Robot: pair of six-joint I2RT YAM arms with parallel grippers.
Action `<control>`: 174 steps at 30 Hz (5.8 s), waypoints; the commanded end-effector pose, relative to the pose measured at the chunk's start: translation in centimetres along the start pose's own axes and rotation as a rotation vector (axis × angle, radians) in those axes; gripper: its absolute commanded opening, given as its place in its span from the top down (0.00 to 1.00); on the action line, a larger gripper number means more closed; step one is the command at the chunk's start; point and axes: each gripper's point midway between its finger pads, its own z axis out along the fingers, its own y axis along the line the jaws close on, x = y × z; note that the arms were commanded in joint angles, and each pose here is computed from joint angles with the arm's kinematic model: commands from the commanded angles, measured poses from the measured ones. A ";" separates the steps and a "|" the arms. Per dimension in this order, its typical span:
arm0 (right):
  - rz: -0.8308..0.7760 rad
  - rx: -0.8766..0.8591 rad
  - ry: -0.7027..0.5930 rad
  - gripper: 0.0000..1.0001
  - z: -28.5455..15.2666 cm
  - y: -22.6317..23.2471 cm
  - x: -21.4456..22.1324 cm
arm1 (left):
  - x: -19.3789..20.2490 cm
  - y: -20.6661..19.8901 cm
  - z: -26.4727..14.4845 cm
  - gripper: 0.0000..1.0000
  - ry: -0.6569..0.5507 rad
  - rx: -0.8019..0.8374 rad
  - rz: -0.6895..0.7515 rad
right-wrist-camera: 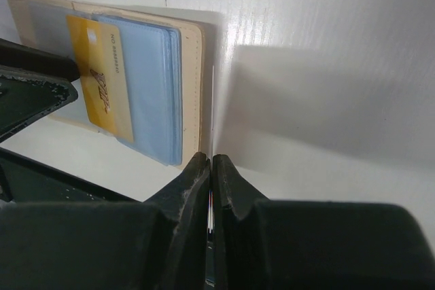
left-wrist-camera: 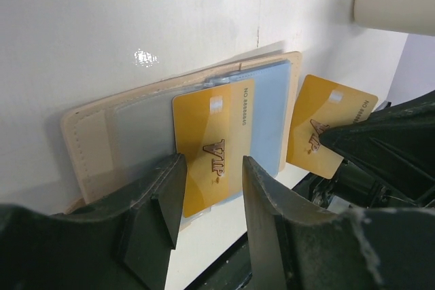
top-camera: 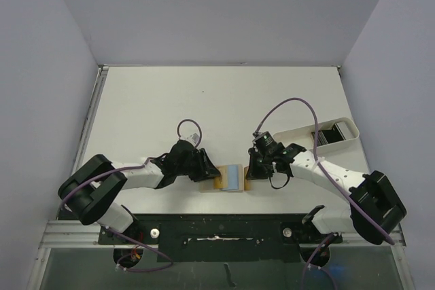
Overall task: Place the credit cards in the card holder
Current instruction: Insert the credit card into the card holder.
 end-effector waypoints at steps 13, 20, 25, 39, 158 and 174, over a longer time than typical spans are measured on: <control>-0.019 -0.002 -0.119 1.00 -3.1 1.9 -3.5 | -1.8 -2.0 -1.5 0.59 -0.085 -0.015 0.028; -0.019 0.010 -0.114 1.00 -2.5 2.1 -4.0 | -1.5 -1.3 -1.1 0.57 -0.074 -0.032 0.021; -0.022 0.025 -0.105 1.00 -1.7 1.8 -4.0 | -1.3 -1.3 -0.6 0.57 -0.065 -0.020 0.011; -0.024 0.024 -0.051 1.00 0.4 1.4 -2.8 | -0.7 -2.0 1.2 0.57 -0.029 0.005 -0.021; 0.162 -0.756 -0.468 0.94 -11.8 8.8 -4.7 | 1.0 -12.3 -8.7 1.00 -0.081 0.521 0.024; 0.145 -0.500 -0.411 1.00 -6.5 5.3 -5.2 | -1.0 -4.1 -7.0 0.62 -0.172 0.020 0.051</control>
